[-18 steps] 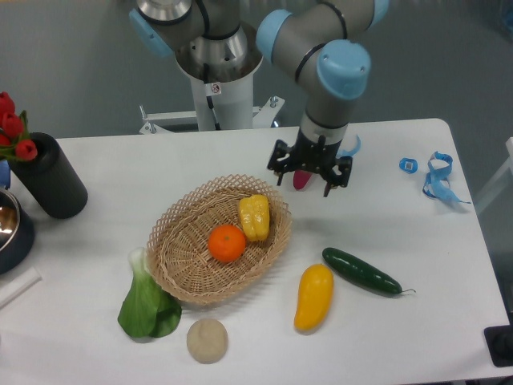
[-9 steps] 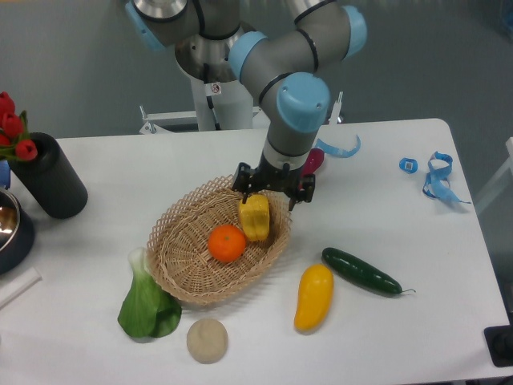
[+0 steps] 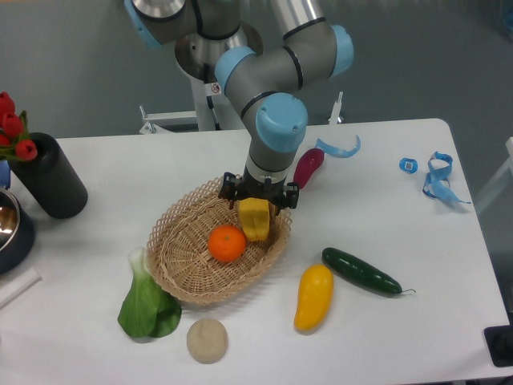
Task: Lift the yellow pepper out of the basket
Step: 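Lower the gripper onto the yellow pepper and close the fingers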
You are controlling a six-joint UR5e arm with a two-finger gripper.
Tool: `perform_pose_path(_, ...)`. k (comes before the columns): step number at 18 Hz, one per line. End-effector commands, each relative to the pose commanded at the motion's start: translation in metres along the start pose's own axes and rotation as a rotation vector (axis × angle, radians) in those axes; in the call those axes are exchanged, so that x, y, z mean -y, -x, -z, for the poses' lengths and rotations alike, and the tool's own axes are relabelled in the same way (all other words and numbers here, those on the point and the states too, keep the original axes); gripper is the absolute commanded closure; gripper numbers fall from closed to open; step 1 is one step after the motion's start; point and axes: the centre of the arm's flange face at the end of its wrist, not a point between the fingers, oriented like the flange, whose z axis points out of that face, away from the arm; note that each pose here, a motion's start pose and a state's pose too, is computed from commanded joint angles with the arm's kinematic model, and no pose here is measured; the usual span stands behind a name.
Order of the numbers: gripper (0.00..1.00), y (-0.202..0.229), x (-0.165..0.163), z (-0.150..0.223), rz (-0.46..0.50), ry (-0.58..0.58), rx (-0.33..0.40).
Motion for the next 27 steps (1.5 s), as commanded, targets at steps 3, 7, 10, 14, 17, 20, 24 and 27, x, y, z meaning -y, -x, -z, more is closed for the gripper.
perform_pose_path(3, 0.0, 0.001, 0.001, -0.007, 0.0, 0.017, 0.0)
perform_pose_path(7, 0.0, -0.004, 0.01, -0.022, 0.032, 0.055, 0.017)
perform_pose_path(10, 0.0, -0.008, 0.013, -0.029, 0.021, 0.074, 0.03)
perform_pose_path(14, 0.06, -0.007, 0.014, -0.029, 0.018, 0.069, 0.039)
perform_pose_path(17, 0.49, -0.006, 0.016, -0.021, 0.007, 0.063, 0.058)
perform_pose_path(20, 0.79, 0.002, 0.03, -0.011, 0.009, 0.044, 0.072)
perform_pose_path(24, 0.85, 0.009, 0.039, 0.012, 0.007, 0.012, 0.092)
perform_pose_path(27, 0.85, 0.013, 0.039, 0.016, 0.013, 0.002, 0.092)
